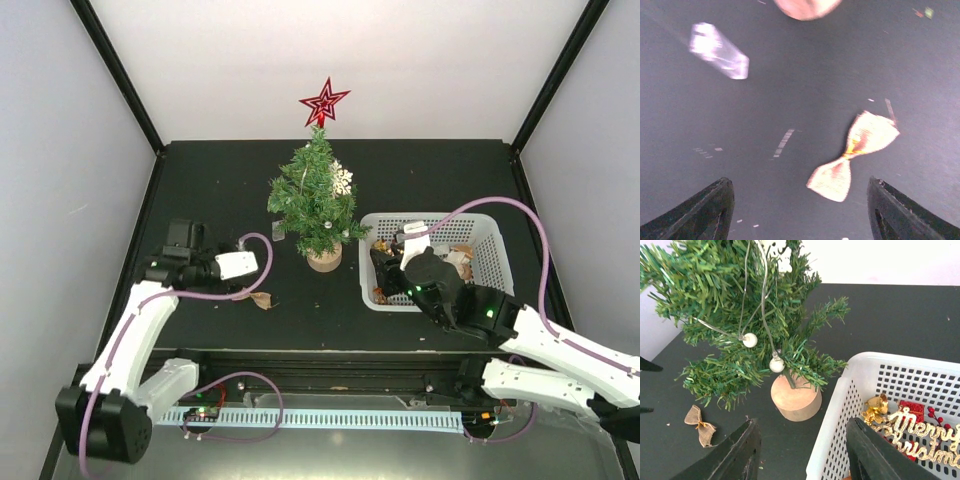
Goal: Decorate the small christmas tree
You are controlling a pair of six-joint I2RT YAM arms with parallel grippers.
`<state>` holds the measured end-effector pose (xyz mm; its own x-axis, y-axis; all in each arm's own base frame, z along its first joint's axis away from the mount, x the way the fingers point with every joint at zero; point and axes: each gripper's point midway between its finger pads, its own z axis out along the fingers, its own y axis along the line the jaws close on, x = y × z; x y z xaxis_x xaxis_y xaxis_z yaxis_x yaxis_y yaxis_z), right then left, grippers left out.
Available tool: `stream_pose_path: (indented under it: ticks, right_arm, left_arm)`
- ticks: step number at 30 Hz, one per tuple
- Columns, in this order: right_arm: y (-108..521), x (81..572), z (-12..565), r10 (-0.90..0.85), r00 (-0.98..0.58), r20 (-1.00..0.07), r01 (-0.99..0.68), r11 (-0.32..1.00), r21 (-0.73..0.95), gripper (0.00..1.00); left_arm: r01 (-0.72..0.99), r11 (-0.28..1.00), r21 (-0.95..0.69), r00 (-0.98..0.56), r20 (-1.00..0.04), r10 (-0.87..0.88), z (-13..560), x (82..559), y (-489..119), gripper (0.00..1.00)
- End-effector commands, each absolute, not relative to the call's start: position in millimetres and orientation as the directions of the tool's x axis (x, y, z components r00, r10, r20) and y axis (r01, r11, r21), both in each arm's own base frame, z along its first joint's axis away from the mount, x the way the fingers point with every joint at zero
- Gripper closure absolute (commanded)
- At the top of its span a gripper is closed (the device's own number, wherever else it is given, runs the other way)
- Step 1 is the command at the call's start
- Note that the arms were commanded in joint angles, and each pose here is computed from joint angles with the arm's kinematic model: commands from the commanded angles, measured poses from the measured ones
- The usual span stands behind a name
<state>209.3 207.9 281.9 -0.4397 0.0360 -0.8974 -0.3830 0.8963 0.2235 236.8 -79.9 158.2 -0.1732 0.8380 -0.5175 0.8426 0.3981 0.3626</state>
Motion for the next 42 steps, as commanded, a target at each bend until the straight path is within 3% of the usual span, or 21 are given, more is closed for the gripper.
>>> stream_pose_path:
  ticks: [1, 9, 11, 16, 32, 38, 42]
  right_arm:
    - [212.3, 212.3, 276.8, 0.057, -0.46, -0.886, -0.367, 0.896, 0.248, 0.52]
    - [206.7, 208.6, 276.0, 0.069, -0.463, -0.884, -0.366, 0.893, 0.261, 0.47]
    - [207.4, 208.5, 273.2, 0.06, -0.467, -0.882, -0.367, 0.894, 0.256, 0.47]
    - [209.5, 211.0, 268.9, 0.043, -0.469, -0.882, -0.366, 0.9, 0.238, 0.47]
    - [211.4, 218.9, 262.0, 0.023, -0.477, -0.879, -0.361, 0.906, 0.219, 0.46]
    - [211.9, 221.5, 259.5, 0.022, -0.482, -0.876, -0.357, 0.908, 0.219, 0.46]
    - [211.1, 223.7, 255.8, 0.02, -0.489, -0.872, -0.35, 0.911, 0.218, 0.46]
  left_arm:
    - [0.958, 0.198, 0.207, -0.081, -0.466, 0.881, 128.8, 218.0, -89.7, 0.27]
    - [0.972, 0.135, 0.19, -0.069, -0.317, 0.946, 77.7, 242.6, -67.5, 0.3]
    - [0.972, 0.146, 0.186, -0.081, -0.316, 0.945, 73.3, 251.9, -65.2, 0.31]
    - [0.972, 0.178, 0.155, -0.121, -0.319, 0.94, 69.3, 267.3, -54.4, 0.45]
    - [0.984, 0.175, -0.032, -0.176, -0.308, 0.935, 37.9, 253.7, -45.5, 0.51]
    - [0.98, 0.184, -0.076, -0.199, -0.313, 0.929, 27.9, 249.8, -47.9, 0.65]
    - [0.978, 0.188, -0.09, -0.207, -0.313, 0.927, 21.3, 245.6, -48.6, 0.69]
